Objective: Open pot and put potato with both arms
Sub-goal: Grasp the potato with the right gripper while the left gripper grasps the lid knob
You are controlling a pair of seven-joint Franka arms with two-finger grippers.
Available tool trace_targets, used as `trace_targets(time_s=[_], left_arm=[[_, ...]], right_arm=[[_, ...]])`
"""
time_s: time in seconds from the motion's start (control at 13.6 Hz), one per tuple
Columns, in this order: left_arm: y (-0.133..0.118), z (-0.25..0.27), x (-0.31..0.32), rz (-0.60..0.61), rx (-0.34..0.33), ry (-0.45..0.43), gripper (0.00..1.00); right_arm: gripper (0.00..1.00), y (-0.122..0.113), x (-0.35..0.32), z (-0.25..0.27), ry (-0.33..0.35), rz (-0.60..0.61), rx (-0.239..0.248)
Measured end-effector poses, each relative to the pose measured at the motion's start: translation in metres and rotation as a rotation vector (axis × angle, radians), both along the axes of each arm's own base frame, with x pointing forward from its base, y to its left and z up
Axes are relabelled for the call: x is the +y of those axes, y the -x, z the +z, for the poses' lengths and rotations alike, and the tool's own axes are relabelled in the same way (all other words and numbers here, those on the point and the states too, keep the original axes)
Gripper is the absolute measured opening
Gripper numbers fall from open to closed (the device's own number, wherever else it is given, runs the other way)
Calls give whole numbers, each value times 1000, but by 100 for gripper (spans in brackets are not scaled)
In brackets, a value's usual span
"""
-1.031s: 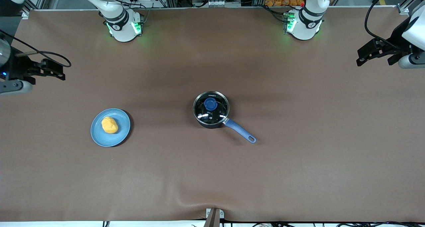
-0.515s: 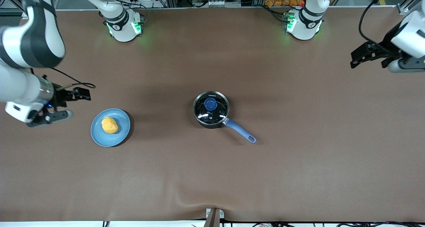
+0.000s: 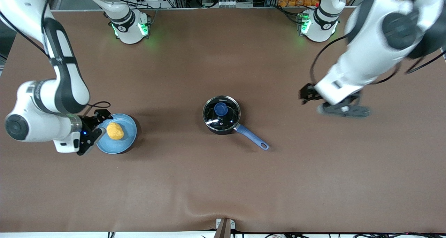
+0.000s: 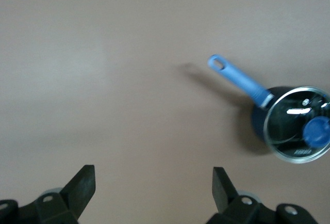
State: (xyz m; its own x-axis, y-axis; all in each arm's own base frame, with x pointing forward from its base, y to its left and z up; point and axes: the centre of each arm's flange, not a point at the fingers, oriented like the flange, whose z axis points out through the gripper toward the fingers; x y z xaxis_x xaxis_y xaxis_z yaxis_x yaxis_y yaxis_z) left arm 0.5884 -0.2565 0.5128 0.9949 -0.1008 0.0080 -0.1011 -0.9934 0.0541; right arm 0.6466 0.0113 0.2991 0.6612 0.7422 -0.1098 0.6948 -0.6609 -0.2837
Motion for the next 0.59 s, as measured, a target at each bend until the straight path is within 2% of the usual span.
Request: trace_targets(time_s=[0.29, 0.59], left_arm=[[13, -50, -87, 76, 20, 14, 100], [33, -87, -172, 237, 21, 48, 100]], right_arm=[[100, 4, -2, -47, -13, 35, -26], [100, 9, -28, -92, -25, 19, 4]])
